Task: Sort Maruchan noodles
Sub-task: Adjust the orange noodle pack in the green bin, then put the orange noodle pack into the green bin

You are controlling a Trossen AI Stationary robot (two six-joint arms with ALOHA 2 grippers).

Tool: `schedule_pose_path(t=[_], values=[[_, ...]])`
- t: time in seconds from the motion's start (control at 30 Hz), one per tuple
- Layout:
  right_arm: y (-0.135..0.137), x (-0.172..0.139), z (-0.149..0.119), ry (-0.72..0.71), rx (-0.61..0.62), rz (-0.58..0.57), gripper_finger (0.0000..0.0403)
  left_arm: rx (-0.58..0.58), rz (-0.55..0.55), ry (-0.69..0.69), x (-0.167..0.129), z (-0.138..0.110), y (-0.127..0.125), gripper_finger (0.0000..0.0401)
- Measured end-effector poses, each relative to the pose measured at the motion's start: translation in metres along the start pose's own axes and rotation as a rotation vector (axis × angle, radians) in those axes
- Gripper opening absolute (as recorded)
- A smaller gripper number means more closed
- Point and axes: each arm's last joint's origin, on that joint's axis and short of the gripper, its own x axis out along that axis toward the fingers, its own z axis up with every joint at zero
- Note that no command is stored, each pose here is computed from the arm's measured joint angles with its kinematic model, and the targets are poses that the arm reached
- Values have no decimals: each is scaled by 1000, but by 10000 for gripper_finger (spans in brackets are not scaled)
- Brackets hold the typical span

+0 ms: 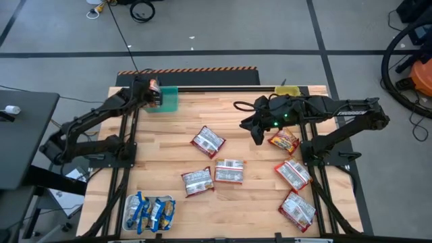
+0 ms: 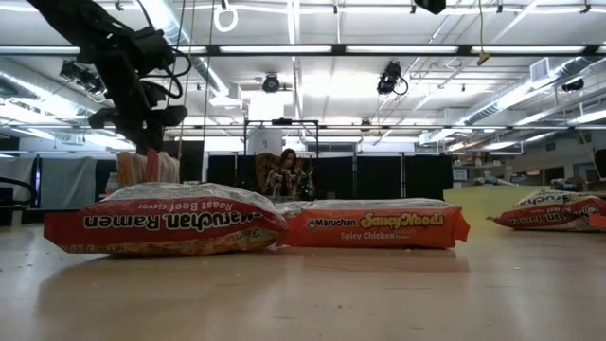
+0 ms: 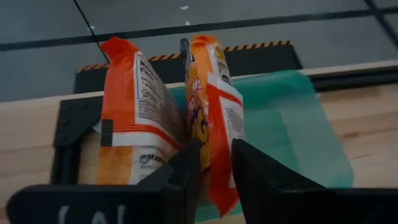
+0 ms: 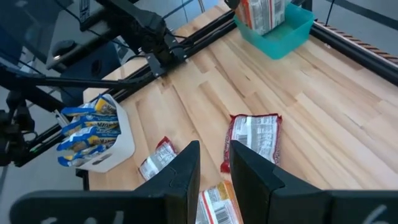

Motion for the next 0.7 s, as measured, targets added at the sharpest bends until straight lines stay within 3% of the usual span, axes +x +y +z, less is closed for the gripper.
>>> schedule_pose_path(t=[0.4,0.7], values=[[0,0,0,-2,16,-4,92,136,123,6,-12,-1,-5,88],[-3,1,2,-8,-4,-16,92,226,138,194,-40,10,1,41]])
